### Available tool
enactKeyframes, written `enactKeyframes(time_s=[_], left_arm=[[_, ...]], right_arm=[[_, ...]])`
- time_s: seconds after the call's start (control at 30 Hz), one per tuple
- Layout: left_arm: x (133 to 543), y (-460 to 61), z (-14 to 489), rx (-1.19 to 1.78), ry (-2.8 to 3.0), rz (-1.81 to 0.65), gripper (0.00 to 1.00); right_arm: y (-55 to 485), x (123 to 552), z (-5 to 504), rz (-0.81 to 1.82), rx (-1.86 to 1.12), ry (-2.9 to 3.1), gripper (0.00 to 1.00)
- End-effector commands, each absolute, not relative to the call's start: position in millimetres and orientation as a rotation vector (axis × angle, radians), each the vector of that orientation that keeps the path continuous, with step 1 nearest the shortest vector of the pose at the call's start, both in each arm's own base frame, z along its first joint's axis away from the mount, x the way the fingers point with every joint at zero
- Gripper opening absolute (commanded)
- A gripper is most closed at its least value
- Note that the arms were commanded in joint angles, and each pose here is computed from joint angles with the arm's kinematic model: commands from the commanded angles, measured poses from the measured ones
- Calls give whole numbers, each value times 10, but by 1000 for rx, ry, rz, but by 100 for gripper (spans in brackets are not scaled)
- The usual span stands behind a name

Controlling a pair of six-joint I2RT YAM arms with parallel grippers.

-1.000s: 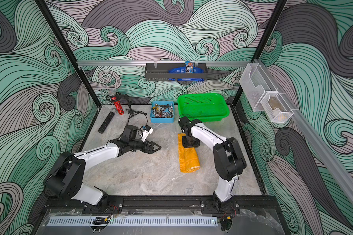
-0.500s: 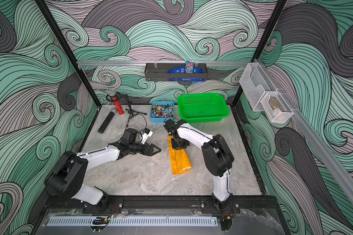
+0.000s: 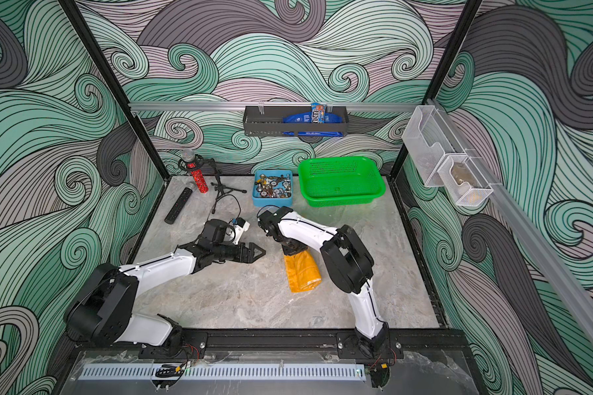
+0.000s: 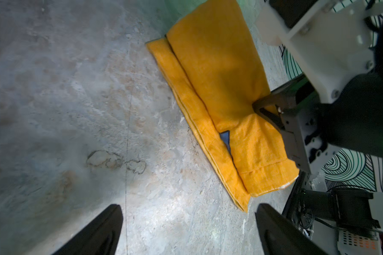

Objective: Roll up the pillowcase
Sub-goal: Roll the pillowcase at the center of the board.

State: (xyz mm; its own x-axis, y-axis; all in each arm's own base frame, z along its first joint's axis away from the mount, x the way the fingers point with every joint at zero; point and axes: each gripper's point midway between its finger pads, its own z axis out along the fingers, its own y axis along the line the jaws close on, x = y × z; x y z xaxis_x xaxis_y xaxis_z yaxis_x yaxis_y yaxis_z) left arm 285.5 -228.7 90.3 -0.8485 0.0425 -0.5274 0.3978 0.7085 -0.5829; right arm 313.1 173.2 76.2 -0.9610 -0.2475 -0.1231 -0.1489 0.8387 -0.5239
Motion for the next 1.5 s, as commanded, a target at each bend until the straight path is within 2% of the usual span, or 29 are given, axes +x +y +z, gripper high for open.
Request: enactKeyframes(time_s=[0.0,0.23,0.37,0.47,0.6,0.73,1.03,1.2,1.47], left_arm=[[2840,-2161,873,273,2459,-922,97],[2798,-2104,859,256,2469,-899,97],[2754,-2077,832,244,2475,-896,97],[2743,-2057,842,236,2477,-884,97],[2718,-2029,836,219,2482,-877,97],[2690,-2010,807,211,2493,-873,97],[2594,-1938,797,205,2508,-849,97],[2562,-1919,765,208,2522,-842,97],[2577,-1933,736,218,2529,-839,97]], right_arm=[[1312,3217,1094,-979,-274,2711,9],[1064,3072,973,-1143,-321,2711,9],[1137,3044,818,-1107,-341,2728,14],[1227,3066,775,-1087,-378,2726,22],[1417,3070,775,-1039,-416,2723,26],[1518,2992,660,-1027,-463,2747,37],[1986,2907,471,-632,-419,2875,40],[2017,2915,428,-487,-369,2912,40],[2174,2971,474,-100,-277,2937,41]])
